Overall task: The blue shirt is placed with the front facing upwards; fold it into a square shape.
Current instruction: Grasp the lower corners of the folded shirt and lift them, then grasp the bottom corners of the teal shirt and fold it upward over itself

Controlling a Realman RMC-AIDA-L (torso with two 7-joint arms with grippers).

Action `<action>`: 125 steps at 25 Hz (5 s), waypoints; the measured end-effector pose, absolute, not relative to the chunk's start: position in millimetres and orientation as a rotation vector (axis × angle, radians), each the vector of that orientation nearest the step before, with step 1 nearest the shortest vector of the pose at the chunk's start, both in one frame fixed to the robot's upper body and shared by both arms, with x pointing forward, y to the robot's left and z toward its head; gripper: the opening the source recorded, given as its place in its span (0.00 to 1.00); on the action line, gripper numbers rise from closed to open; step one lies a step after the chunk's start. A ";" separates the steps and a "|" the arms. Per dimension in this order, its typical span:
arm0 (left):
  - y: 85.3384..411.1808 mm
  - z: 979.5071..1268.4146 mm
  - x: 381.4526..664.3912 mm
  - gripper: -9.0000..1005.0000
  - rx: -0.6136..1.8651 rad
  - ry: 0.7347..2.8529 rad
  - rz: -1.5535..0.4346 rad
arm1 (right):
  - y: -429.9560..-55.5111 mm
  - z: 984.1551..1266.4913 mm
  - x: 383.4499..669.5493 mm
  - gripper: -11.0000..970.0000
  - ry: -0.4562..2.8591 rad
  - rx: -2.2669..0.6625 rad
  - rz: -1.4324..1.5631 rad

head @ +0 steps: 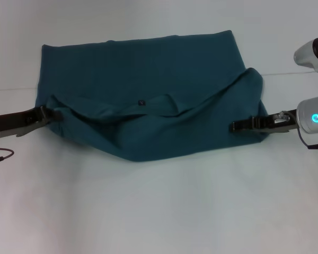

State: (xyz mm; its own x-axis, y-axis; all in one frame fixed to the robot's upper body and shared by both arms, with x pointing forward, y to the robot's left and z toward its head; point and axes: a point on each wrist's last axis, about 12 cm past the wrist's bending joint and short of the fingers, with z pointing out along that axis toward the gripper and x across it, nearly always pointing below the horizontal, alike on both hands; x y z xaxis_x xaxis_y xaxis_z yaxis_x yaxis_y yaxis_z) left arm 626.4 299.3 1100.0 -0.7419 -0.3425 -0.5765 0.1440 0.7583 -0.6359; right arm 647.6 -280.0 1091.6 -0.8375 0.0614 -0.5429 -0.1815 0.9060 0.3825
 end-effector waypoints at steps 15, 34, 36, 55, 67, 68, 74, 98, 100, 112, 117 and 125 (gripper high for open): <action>299.2 1098.1 625.0 0.03 -0.155 2.243 -0.888 | -295.8 1091.6 645.2 0.93 2.532 -0.080 0.509; 298.7 1097.8 624.4 0.03 -0.156 2.243 -0.894 | -292.0 1092.8 647.7 0.86 2.506 -0.076 0.520; 299.0 1097.8 624.1 0.03 -0.158 2.243 -0.896 | -296.1 1093.6 647.6 0.85 2.508 -0.070 0.515; 300.4 1098.8 624.1 0.03 -0.178 2.234 -0.909 | -299.6 1094.1 646.6 0.23 2.528 -0.083 0.507; 304.9 1097.8 615.3 0.03 -0.149 2.258 -0.948 | -313.1 1106.3 641.4 0.01 2.570 -0.110 0.539; 306.0 1098.6 613.4 0.03 -0.137 2.262 -0.956 | -315.0 1109.2 639.7 0.01 2.576 -0.118 0.545; 317.6 1107.4 592.3 0.03 -0.042 2.283 -1.037 | -330.2 1125.3 622.7 0.01 2.650 -0.161 0.523; 338.8 1104.6 513.1 0.03 0.246 2.714 -1.197 | -330.1 1115.9 538.5 0.01 3.040 -0.348 0.745; 341.7 1102.6 507.1 0.03 0.234 2.744 -1.192 | -329.9 1113.0 534.2 0.01 3.059 -0.348 0.749; 351.1 1097.0 481.5 0.03 0.248 2.871 -1.190 | -336.8 1110.5 522.2 0.01 3.090 -0.369 0.784; 351.6 1098.0 484.3 0.03 0.259 2.883 -1.157 | -338.1 1111.0 521.7 0.01 3.085 -0.379 0.788; 358.8 1130.0 527.5 0.03 0.168 2.636 -1.106 | -342.5 1132.8 538.0 0.01 2.827 -0.357 0.956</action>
State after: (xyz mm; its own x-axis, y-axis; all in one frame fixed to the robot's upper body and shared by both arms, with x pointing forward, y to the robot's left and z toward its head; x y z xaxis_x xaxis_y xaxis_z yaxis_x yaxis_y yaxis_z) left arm 527.5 358.8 1130.0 -0.9548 0.0000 -0.2973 0.2122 0.7004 -0.6815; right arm 538.0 -342.5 1132.8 -0.9627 -0.1795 -0.2024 -0.2655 0.7705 0.5796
